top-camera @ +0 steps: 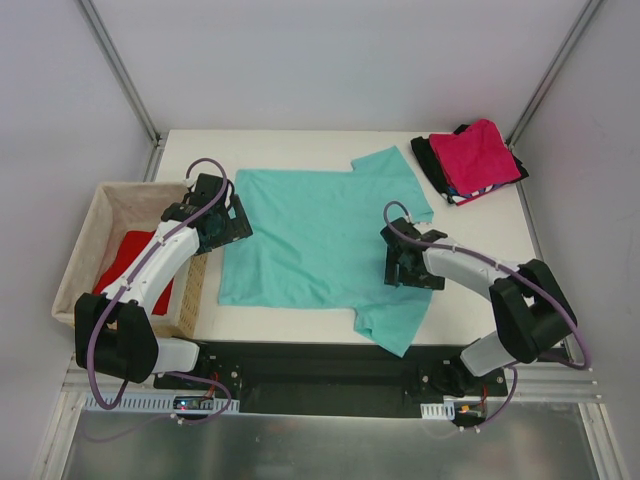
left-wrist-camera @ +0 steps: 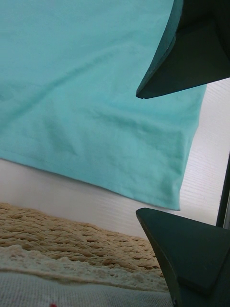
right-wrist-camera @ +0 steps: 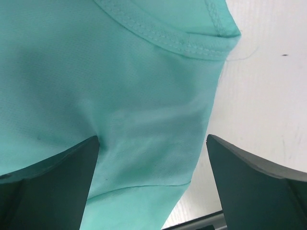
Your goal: Fold and stack the t-shirts
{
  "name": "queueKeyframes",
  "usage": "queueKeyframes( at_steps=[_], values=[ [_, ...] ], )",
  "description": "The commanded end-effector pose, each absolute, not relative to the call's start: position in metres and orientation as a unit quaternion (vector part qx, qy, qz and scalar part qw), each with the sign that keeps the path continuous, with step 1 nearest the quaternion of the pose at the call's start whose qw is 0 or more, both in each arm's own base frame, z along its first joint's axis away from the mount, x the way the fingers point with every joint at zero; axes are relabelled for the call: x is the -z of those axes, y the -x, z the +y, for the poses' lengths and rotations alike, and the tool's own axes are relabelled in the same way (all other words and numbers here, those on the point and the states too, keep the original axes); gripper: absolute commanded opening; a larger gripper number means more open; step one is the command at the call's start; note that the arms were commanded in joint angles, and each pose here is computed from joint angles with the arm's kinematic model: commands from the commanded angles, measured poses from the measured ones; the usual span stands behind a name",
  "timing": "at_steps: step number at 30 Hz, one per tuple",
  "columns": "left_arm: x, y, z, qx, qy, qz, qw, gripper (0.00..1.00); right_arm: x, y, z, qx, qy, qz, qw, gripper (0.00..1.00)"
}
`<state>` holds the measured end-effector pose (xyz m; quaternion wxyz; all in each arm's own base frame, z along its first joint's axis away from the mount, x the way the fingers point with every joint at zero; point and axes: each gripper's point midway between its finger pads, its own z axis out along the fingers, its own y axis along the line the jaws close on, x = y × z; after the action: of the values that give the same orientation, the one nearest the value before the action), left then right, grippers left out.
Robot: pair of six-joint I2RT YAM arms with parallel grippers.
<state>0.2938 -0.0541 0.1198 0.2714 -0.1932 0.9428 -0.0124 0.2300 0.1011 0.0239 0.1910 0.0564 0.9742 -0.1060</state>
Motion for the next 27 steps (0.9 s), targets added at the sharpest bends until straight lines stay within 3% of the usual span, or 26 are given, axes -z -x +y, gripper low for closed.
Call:
queueKeyframes(
  at_steps=[1, 15, 21, 27],
  values=[
    [-0.12, -0.282, -0.043, -0.006, 0.21, 0.941, 0.266, 0.99, -0.035, -0.226, 0.074, 0.148, -0.063, 0.969, 0.187, 0.99],
    [-0.124, -0.286, -0.052, 0.013, 0.195, 0.945, 0.263, 0.99, -0.055, -0.234, 0.064, 0.135, -0.078, 0.967, 0.201, 0.99],
    [-0.164, -0.32, -0.084, 0.084, 0.151, 0.942, 0.289, 0.99, -0.122, -0.285, 0.078, 0.112, -0.055, 0.949, 0.291, 0.98],
    [-0.167, -0.365, -0.113, 0.105, 0.122, 0.948, 0.274, 0.99, -0.151, -0.345, 0.095, 0.086, -0.047, 0.943, 0.317, 0.98]
  ],
)
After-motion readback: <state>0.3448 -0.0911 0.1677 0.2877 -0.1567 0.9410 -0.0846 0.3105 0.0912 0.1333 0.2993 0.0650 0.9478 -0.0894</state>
